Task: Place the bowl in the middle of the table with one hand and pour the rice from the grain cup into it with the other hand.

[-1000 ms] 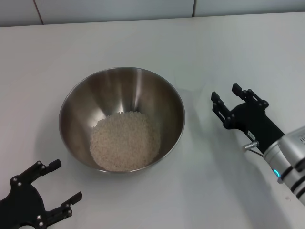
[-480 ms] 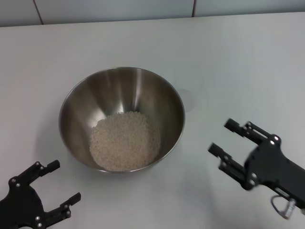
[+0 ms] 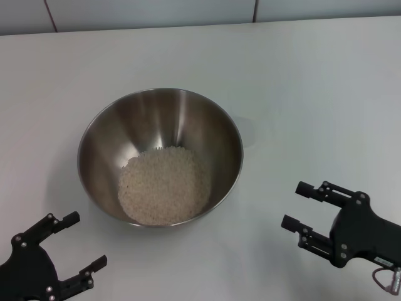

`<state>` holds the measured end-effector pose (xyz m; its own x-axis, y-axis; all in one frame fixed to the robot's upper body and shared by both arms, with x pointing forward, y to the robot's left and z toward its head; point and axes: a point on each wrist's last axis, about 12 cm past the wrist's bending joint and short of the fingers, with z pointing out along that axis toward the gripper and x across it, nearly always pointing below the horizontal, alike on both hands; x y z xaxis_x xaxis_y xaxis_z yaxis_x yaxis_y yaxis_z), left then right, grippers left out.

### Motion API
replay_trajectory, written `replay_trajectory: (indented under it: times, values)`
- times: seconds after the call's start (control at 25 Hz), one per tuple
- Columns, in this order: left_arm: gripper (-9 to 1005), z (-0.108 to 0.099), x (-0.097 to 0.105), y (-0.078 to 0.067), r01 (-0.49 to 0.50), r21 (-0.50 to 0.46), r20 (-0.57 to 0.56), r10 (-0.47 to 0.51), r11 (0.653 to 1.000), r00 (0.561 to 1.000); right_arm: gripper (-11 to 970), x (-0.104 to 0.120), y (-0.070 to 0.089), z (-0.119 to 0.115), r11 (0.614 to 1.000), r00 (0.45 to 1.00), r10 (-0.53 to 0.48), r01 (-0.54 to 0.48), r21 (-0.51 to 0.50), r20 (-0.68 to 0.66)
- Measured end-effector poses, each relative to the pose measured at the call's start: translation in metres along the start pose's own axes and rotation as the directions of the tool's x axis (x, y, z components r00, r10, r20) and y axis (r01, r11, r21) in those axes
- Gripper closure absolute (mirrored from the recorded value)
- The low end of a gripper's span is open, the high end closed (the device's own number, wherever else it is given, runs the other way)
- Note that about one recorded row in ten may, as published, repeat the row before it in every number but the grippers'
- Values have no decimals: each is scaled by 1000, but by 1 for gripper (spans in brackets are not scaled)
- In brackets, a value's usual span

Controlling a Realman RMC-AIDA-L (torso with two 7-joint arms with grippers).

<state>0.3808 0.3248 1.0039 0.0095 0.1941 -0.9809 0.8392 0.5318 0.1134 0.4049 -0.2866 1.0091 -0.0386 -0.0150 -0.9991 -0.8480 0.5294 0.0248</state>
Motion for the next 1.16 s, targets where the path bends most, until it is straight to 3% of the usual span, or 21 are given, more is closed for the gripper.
replay_trajectory:
  times: [0.36,1.16]
  values:
    - [164,1,-1,0,-2,4,3,2,1000,1000,355,7,-2,13,1000,999,12,-12,-1,-50]
    - [164,2,0,-1,7,13,2,-7,1000,1000,355,7,-1,16,1000,999,10,-10,-8,-46]
